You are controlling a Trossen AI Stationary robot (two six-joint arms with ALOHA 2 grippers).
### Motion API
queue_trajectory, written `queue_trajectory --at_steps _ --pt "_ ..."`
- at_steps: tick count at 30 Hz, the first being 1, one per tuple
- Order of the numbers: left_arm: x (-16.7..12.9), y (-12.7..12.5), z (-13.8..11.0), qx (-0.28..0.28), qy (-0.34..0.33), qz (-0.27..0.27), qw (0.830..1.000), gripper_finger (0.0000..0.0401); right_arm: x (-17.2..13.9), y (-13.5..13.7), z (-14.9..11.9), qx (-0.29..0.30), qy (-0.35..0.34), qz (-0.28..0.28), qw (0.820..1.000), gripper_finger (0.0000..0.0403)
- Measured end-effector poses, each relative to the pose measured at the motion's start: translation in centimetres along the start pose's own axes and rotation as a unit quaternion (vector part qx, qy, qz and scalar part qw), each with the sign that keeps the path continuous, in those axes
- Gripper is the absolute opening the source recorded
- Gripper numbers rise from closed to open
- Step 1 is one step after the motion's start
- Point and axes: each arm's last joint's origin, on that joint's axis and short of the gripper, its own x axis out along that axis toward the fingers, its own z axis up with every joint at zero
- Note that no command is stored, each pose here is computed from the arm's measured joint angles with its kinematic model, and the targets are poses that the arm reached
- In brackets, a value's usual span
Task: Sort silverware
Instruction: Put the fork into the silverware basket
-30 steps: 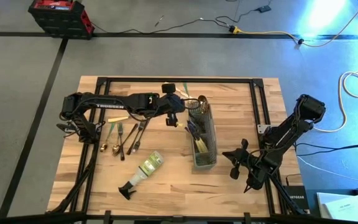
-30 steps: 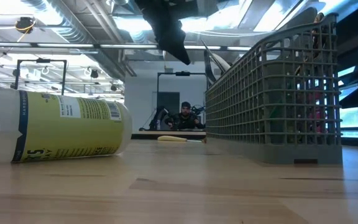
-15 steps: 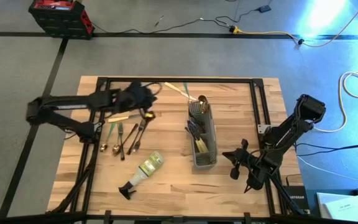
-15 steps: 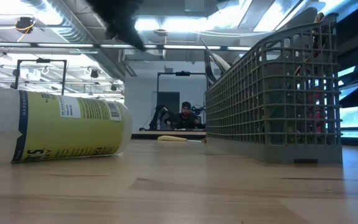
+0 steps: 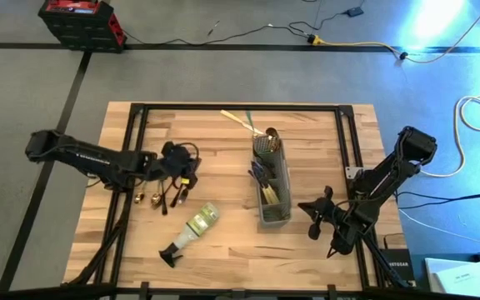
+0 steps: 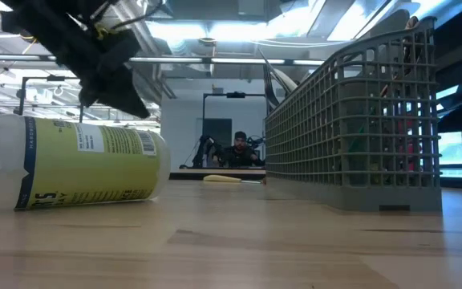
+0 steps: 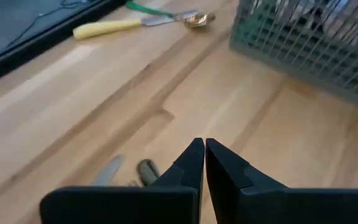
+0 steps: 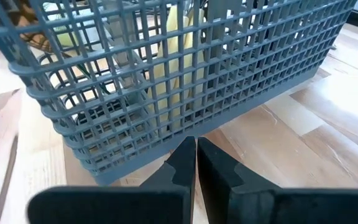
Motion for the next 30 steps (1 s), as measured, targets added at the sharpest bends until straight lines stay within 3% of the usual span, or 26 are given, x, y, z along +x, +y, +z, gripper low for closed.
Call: queue_trajectory --at_steps 3,5,7,11,19,23,30 --pt "-0.4 -0.5 -1.7 -0.011 0.015 -0.009 1.0 0.0003 0.0 0.0 0.0 0.003 0.0 0.001 1.0 0.0" --pt "-0.4 -0.4 -3.0 -0.055 0.026 -0.01 0.998 0.0013 0.0 0.0 0.0 0.004 0.0 0.001 1.0 0.0" --pt "-0.3 -0.2 -4.0 -0.092 0.041 -0.01 0.995 0.0032 0.0 0.0 0.0 0.004 0.0 0.001 1.0 0.0" --pt "-0.2 0.4 -6.2 -0.114 0.065 -0.007 0.991 0.0083 0.0 0.0 0.0 0.004 0.002 0.002 1.0 0.0" --pt "-0.1 0.6 -7.3 -0.092 0.069 0.006 0.993 0.0173 0.0 0.0 0.0 0.004 0.0 0.001 1.0 0.0" --pt "0.2 0.7 -7.5 -0.114 0.074 0.02 0.991 0.0166 0.0 0.0 0.0 0.004 -0.001 0.001 1.0 0.0" --pt "0.7 0.8 -8.4 -0.088 0.1 0.046 0.99 0.0133 0.0 0.0 0.0 0.004 0.0 0.001 1.0 0.0"
